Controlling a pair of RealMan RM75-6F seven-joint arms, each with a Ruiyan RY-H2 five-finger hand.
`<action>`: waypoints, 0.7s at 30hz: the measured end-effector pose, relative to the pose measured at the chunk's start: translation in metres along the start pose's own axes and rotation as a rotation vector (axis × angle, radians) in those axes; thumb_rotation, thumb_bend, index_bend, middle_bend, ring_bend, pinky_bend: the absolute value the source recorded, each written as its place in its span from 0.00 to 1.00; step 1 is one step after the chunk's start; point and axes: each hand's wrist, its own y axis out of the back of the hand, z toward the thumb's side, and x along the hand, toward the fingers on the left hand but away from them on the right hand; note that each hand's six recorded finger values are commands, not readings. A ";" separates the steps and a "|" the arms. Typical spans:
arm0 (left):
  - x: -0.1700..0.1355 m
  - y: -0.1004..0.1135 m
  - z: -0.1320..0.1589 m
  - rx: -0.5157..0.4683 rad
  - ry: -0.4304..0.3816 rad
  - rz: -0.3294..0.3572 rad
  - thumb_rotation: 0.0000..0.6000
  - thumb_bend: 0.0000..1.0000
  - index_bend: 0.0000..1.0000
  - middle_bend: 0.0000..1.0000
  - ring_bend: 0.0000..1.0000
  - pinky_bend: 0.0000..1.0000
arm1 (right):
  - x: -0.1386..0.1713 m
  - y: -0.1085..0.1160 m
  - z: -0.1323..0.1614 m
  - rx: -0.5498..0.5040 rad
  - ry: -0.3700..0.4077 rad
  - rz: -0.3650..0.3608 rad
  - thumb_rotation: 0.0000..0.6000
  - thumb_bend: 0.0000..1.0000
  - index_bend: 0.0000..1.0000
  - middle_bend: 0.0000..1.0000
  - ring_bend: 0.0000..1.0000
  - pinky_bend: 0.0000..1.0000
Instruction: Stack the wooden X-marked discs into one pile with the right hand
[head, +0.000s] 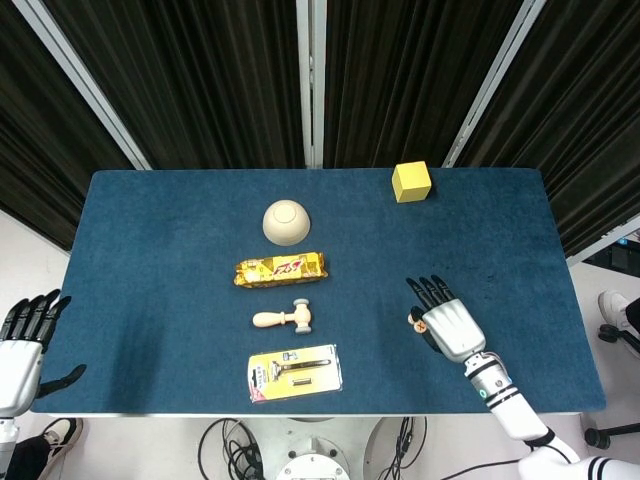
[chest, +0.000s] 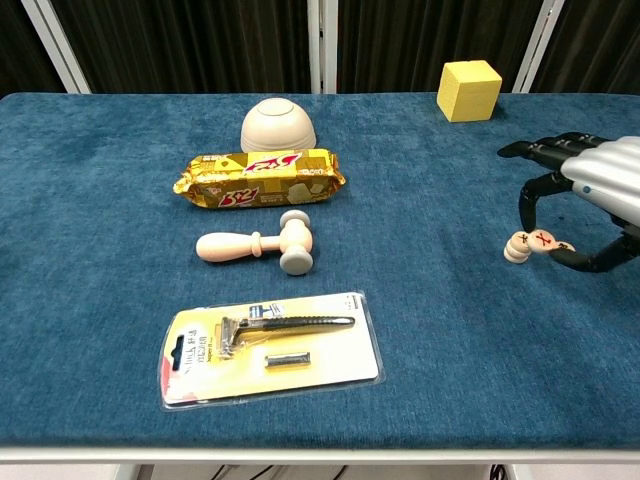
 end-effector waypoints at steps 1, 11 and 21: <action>0.000 0.000 0.000 -0.001 0.001 0.000 1.00 0.14 0.08 0.00 0.00 0.00 | -0.003 0.000 0.001 0.006 0.000 -0.003 1.00 0.29 0.55 0.00 0.00 0.00; 0.000 0.002 -0.002 -0.011 0.000 0.003 1.00 0.14 0.08 0.00 0.00 0.00 | -0.016 -0.004 0.001 0.006 -0.030 0.014 1.00 0.29 0.55 0.00 0.00 0.00; -0.001 0.002 -0.001 -0.010 0.000 0.001 1.00 0.14 0.08 0.00 0.00 0.00 | -0.015 -0.003 -0.002 0.008 -0.044 0.016 1.00 0.29 0.55 0.00 0.00 0.00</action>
